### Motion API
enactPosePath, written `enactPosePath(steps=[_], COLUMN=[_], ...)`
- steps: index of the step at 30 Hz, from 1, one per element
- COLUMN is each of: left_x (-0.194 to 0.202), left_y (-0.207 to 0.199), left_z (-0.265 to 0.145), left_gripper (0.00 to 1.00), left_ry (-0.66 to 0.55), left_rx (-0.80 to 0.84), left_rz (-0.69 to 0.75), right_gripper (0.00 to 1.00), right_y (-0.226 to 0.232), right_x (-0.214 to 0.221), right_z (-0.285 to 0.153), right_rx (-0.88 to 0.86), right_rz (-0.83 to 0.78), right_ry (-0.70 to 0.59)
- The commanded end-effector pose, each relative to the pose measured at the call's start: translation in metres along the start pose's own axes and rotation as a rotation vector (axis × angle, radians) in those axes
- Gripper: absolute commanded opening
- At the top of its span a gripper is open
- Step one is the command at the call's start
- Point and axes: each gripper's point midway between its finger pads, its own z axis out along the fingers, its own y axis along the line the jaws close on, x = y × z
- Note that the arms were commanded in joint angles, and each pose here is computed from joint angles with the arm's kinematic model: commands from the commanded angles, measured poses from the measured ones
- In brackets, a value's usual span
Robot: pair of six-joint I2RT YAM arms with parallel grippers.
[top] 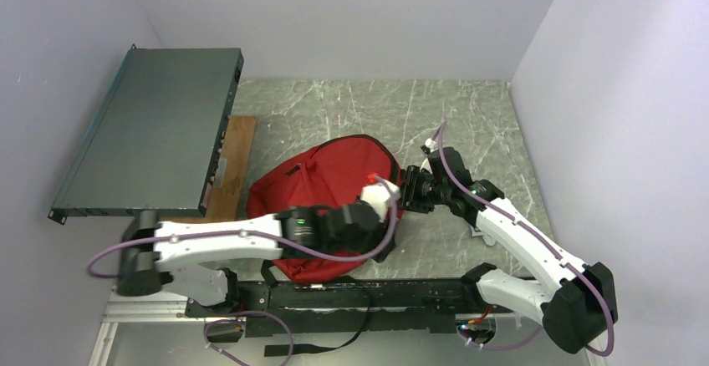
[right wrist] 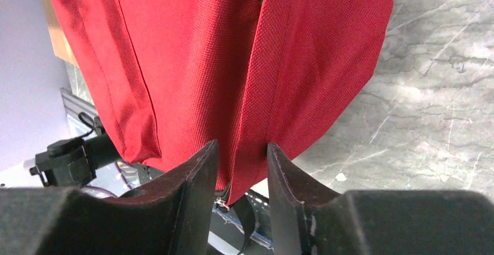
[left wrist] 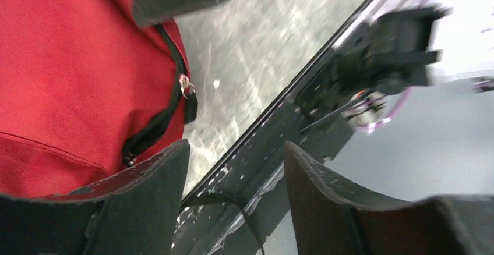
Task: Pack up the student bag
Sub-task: Zip the student bag at the center of the board.
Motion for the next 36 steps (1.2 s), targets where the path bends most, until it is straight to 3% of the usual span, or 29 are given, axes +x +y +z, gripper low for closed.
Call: enactPosePath(steps=[1, 8, 17, 20, 28, 36], left_x=[0.010, 0.030, 0.035, 0.033, 0.031, 0.030], left_y=[0.010, 0.011, 0.023, 0.028, 0.043, 0.049], left_z=[0.022, 0.045, 0.064, 0.065, 0.061, 0.060], left_gripper=[0.59, 0.54, 0.38, 0.32, 0.32, 0.23], left_ry=[0.058, 0.137, 0.180, 0.184, 0.175, 0.181], left_rx=[-0.234, -0.297, -0.407, -0.447, -0.536, -0.582], left_rz=[0.066, 0.094, 0.168, 0.190, 0.216, 0.237], right_gripper=[0.36, 0.31, 0.28, 0.22, 0.21, 0.20], right_y=[0.021, 0.017, 0.020, 0.020, 0.022, 0.023], right_x=[-0.010, -0.011, -0.010, -0.009, -0.008, -0.009], right_z=[-0.012, -0.011, -0.010, -0.010, -0.010, -0.010], right_rx=[-0.082, -0.066, -0.082, -0.087, -0.102, -0.104], right_rz=[-0.057, -0.066, -0.065, -0.070, -0.063, -0.065], right_ry=[-0.013, -0.022, -0.013, -0.009, -0.014, -0.015])
